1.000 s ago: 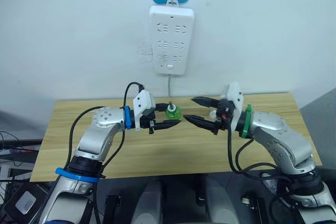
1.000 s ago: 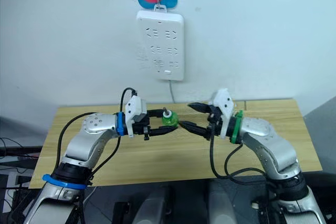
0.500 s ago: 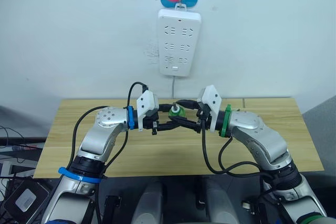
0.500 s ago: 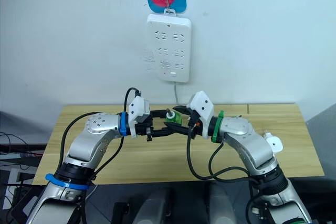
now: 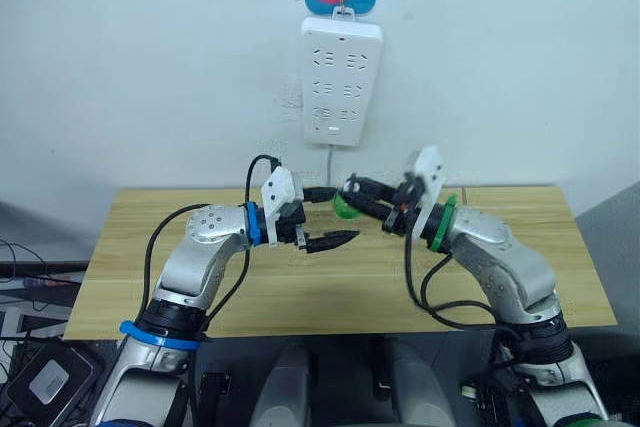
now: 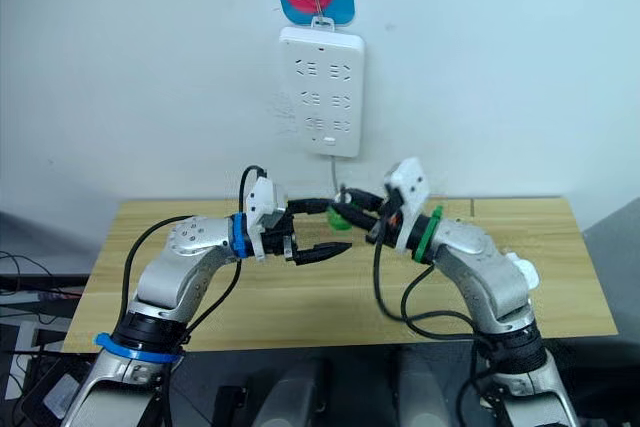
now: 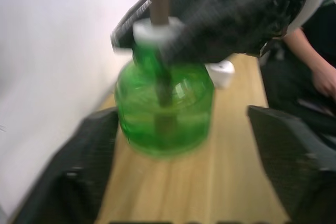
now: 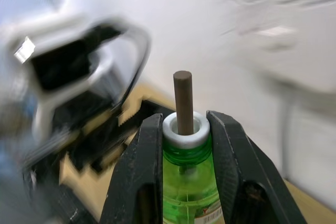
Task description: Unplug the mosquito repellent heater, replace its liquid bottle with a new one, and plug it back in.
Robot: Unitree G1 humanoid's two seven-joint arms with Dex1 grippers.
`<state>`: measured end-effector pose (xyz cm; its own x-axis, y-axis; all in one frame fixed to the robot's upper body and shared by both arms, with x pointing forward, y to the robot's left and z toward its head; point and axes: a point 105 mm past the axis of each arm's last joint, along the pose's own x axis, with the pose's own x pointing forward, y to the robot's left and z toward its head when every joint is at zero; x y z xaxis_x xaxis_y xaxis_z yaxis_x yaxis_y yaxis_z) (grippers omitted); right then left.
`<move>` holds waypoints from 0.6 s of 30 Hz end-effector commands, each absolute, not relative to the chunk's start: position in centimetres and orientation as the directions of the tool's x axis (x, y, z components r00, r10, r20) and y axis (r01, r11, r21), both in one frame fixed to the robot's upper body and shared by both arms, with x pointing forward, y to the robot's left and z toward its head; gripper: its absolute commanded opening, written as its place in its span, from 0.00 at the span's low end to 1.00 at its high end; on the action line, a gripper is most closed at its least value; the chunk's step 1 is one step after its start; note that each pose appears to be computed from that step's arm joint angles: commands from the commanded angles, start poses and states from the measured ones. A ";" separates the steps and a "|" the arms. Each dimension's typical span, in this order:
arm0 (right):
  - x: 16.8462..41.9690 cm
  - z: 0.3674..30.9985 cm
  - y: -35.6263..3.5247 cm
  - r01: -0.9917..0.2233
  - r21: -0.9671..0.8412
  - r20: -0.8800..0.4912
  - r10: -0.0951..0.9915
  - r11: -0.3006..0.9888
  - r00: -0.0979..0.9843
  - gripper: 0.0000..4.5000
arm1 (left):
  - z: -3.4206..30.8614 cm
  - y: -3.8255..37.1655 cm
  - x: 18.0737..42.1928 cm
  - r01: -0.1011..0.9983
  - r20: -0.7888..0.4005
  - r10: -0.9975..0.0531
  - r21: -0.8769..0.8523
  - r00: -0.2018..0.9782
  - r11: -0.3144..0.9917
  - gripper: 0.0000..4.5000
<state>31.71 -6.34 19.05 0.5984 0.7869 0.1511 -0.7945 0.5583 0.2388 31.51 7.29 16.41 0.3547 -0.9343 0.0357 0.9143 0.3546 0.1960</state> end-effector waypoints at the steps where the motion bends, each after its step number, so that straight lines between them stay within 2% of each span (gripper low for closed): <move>1: 31.7 20.5 -8.3 -0.714 0.490 0.245 0.707 0.501 0.664 0.19 | 19.1 6.6 31.4 0.860 0.191 -0.891 0.242 0.411 0.448 1.00; 4: 31.3 21.4 -8.6 -0.662 0.651 0.316 0.660 0.371 0.681 0.19 | 20.0 5.5 31.4 0.840 0.274 -0.854 0.207 0.442 0.501 1.00; 7: 30.8 22.5 -8.1 -0.633 0.731 0.364 0.639 0.256 0.678 0.19 | 20.3 4.3 31.1 0.842 0.316 -0.840 0.178 0.442 0.509 1.00; 18: 30.4 23.3 -7.4 -0.599 0.770 0.343 0.648 0.220 0.680 0.19 | 20.7 3.4 31.2 0.825 0.358 -0.811 0.160 0.463 0.542 1.00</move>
